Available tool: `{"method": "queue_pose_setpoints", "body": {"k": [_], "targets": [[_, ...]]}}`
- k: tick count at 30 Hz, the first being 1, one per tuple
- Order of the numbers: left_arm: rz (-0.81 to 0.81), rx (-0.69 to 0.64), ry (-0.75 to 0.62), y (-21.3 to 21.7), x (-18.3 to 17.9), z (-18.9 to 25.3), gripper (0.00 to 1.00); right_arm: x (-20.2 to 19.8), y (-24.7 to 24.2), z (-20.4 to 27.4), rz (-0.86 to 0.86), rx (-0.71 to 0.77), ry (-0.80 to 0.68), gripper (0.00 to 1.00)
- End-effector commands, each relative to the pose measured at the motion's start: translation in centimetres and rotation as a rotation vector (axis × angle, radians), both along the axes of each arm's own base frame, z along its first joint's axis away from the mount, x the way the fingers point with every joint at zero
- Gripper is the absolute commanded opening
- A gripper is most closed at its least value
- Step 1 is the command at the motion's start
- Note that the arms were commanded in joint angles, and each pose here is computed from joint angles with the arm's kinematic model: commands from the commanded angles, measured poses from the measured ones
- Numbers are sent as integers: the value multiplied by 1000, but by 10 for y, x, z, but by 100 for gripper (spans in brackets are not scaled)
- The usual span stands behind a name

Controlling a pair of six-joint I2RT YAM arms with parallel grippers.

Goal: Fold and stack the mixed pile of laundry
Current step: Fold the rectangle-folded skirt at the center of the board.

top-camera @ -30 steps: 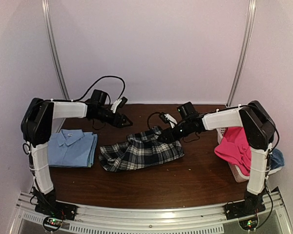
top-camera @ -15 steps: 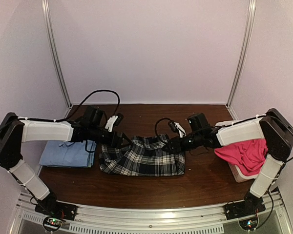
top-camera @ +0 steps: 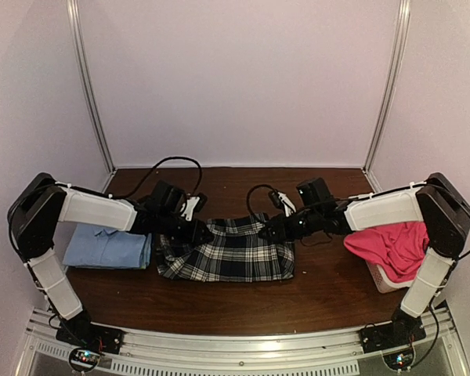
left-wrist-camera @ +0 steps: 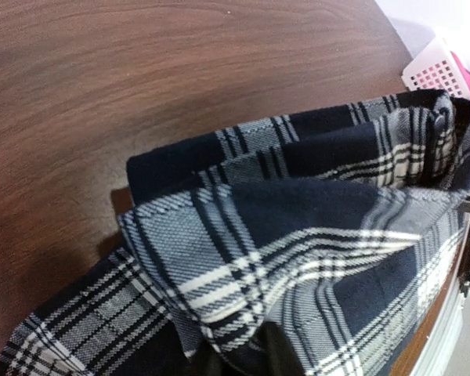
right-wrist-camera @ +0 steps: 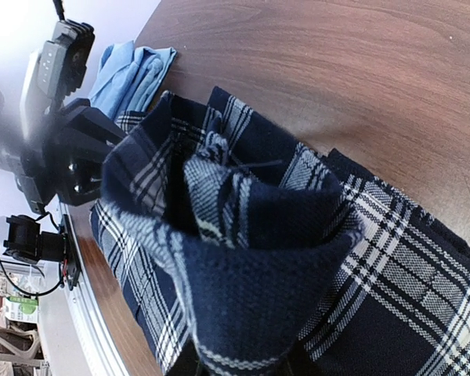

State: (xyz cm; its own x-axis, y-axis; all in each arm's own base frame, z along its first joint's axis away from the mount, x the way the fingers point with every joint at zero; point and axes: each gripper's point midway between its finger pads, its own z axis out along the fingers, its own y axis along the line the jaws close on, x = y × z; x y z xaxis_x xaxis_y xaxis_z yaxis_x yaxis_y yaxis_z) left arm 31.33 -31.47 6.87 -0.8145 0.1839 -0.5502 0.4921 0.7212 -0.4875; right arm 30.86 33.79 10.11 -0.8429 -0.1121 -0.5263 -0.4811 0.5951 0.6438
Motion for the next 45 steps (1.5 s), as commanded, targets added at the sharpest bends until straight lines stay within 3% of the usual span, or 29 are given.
{"method": "queue_pose_setpoints", "body": {"k": [1,7,15,20,30,32,37,39,43,45], "targets": [[95,-71,-60,17,26,23,0,13,-2,26,-37,12,-47,19],[132,19,-29,35,28,-6,0,24,-2,10,-73,-23,-34,0],[228,178,51,66,42,-75,0,57,-22,-101,-196,-212,78,0],[205,207,78,66,39,-90,0,53,-37,-135,-206,-284,126,0],[54,314,-5,39,22,-59,10,33,-78,-95,-191,-369,54,0],[26,307,-17,30,18,-50,21,32,-72,-79,-143,-344,31,16],[134,307,-200,43,42,21,81,45,-74,-9,-181,-299,-94,70],[187,290,-294,54,47,57,95,49,-81,24,-211,-274,-157,79],[320,186,-470,81,38,130,98,46,-103,82,-287,-195,-283,93],[391,109,-481,94,26,148,98,41,-114,96,-329,-157,-307,100]]}}
